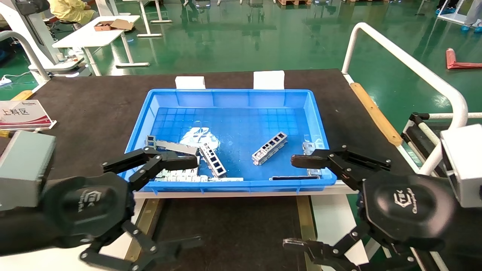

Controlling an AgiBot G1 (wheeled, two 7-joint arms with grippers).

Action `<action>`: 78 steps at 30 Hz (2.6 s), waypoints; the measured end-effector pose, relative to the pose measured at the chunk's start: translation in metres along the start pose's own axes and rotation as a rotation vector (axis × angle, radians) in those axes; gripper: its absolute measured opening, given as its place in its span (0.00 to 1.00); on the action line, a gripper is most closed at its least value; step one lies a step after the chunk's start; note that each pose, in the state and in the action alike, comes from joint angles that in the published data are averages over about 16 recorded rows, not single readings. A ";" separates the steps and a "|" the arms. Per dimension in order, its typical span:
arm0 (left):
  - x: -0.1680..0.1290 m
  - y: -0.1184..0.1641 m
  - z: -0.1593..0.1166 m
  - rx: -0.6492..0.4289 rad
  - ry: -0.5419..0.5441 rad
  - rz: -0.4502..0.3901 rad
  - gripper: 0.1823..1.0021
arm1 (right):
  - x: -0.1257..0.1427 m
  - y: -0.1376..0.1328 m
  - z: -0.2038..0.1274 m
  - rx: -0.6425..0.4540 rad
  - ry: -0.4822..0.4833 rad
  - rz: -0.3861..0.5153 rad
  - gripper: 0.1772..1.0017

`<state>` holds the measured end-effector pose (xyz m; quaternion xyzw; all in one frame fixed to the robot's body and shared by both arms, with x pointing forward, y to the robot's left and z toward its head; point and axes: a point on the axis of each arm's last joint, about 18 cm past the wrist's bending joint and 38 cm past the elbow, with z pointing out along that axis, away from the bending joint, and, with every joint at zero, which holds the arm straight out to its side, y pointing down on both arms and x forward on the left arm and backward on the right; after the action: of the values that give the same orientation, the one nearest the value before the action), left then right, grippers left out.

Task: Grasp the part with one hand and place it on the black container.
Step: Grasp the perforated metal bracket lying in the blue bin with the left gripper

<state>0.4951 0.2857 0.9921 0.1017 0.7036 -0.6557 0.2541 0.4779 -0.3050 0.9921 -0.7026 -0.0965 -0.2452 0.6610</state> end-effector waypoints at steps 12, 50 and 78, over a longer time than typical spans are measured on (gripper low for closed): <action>-0.039 0.031 0.048 -0.050 -0.052 0.004 1.00 | 0.000 0.000 0.000 0.000 0.000 0.000 1.00; -0.156 0.132 0.211 -0.304 -0.384 -0.043 1.00 | 0.000 0.000 0.000 0.000 0.000 0.000 1.00; -0.155 0.165 0.216 -0.400 -0.474 -0.065 0.94 | 0.000 0.000 0.000 0.000 0.000 0.000 0.93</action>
<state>0.7539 0.1245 0.9225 -0.1284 0.7429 -0.5174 0.4049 0.4779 -0.3050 0.9921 -0.7026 -0.0965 -0.2452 0.6610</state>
